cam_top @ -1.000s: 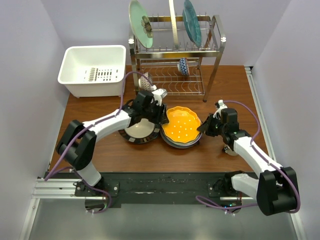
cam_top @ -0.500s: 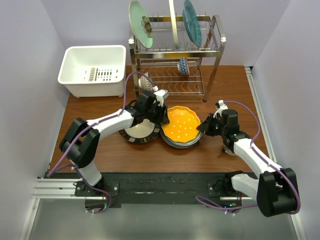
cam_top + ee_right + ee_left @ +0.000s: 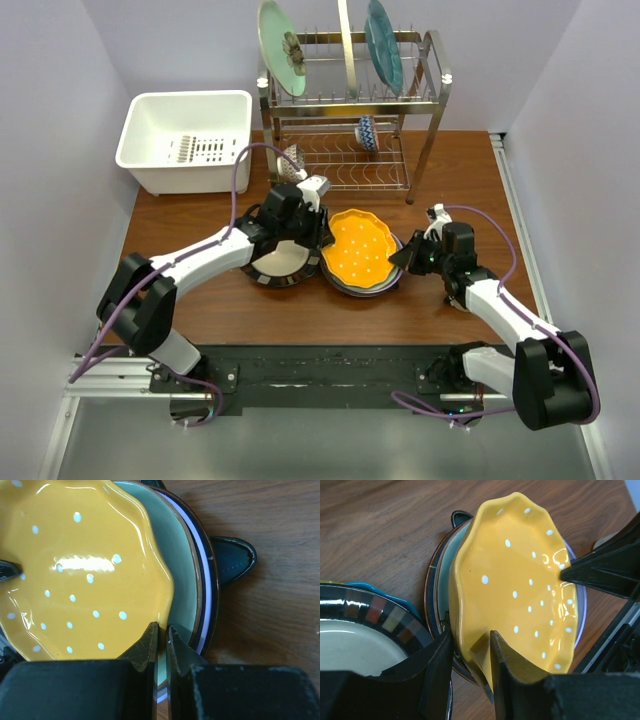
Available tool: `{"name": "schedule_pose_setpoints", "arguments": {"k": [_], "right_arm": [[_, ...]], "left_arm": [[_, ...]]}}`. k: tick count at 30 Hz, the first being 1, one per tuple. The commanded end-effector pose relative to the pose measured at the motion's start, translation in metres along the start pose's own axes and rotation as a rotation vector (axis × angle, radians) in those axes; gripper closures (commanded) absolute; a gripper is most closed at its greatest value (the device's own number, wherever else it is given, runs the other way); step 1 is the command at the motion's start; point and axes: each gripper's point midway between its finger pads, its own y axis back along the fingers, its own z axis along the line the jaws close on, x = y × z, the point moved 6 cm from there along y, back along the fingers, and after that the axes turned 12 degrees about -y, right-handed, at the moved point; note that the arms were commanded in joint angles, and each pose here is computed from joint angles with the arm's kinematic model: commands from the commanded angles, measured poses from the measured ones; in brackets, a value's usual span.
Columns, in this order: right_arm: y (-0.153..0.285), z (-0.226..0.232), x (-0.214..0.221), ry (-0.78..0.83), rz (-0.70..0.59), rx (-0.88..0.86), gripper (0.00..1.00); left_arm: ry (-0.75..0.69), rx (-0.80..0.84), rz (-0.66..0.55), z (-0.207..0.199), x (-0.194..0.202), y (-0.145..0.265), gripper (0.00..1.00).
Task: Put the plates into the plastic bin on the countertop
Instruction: Pick up the plate at the center of the board.
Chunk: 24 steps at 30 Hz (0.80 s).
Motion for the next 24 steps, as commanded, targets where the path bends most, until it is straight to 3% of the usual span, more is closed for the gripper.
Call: {"name": "schedule_pose_setpoints", "arguments": {"k": [1, 18, 21, 24], "right_arm": [[0.005, 0.059, -0.004, 0.094, 0.038, -0.328, 1.00], [0.001, 0.077, -0.004, 0.098, 0.023, -0.391, 1.00], [0.001, 0.077, -0.004, 0.098, 0.018, -0.387, 1.00], [0.002, 0.078, -0.006, 0.102, 0.010, -0.386, 1.00]], "left_arm": [[-0.069, 0.304, -0.166, -0.067, -0.039, 0.020, 0.60], [-0.076, 0.431, -0.110, -0.076, -0.024, 0.017, 0.52], [-0.079, 0.428, -0.091, -0.075, -0.020, 0.016, 0.60], [-0.087, 0.424, -0.067, -0.073, -0.017, 0.015, 0.79]]}}
